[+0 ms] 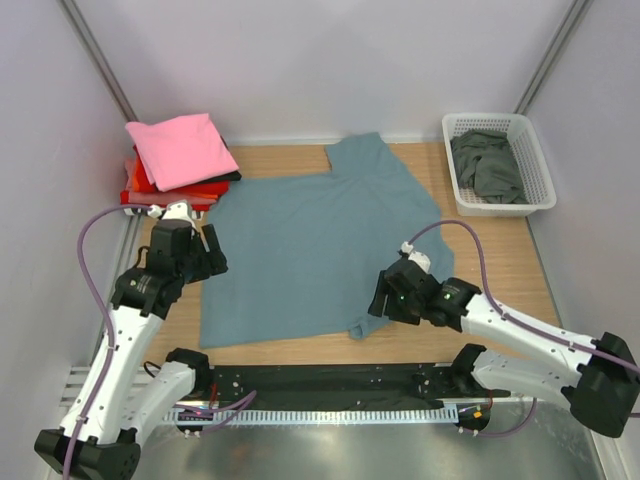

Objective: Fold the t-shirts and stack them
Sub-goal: Flatten the tshirt out

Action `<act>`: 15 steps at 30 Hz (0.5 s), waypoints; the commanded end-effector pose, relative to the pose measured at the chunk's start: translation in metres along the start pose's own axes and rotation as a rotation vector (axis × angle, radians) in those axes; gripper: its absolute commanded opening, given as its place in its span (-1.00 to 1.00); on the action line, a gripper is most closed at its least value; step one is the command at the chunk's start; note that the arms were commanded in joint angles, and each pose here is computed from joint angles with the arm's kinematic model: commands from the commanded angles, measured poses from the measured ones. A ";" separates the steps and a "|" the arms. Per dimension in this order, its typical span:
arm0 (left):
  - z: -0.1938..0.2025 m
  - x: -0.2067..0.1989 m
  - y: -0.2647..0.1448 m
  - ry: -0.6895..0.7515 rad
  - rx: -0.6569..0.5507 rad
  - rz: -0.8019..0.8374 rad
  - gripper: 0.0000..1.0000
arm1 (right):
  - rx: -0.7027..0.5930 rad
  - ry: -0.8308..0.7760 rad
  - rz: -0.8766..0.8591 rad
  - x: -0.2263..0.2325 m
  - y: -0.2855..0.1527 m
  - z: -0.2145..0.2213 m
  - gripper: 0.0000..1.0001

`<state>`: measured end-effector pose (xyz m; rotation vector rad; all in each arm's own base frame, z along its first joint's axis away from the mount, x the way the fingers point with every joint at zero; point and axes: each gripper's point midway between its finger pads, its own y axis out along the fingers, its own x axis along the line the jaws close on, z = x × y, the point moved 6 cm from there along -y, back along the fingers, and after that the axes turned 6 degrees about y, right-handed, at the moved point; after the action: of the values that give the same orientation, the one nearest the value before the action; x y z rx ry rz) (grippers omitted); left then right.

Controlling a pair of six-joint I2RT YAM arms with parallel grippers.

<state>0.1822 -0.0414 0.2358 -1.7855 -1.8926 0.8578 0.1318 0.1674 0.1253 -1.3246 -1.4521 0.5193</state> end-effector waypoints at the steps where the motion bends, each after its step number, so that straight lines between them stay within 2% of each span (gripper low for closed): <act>1: -0.007 -0.002 -0.004 -0.013 -0.058 0.016 0.46 | -0.068 0.142 0.036 -0.012 -0.003 0.005 0.34; 9: -0.008 -0.002 -0.004 -0.012 -0.060 0.021 0.47 | -0.167 0.181 0.127 -0.029 0.002 -0.002 0.61; 15: -0.008 -0.003 -0.004 -0.012 -0.060 0.026 0.47 | -0.239 0.214 0.205 -0.036 0.016 -0.014 0.65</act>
<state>0.1800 -0.0409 0.2383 -1.8001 -1.9018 0.8504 0.1296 0.1396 0.1031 -1.5711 -1.2622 0.4200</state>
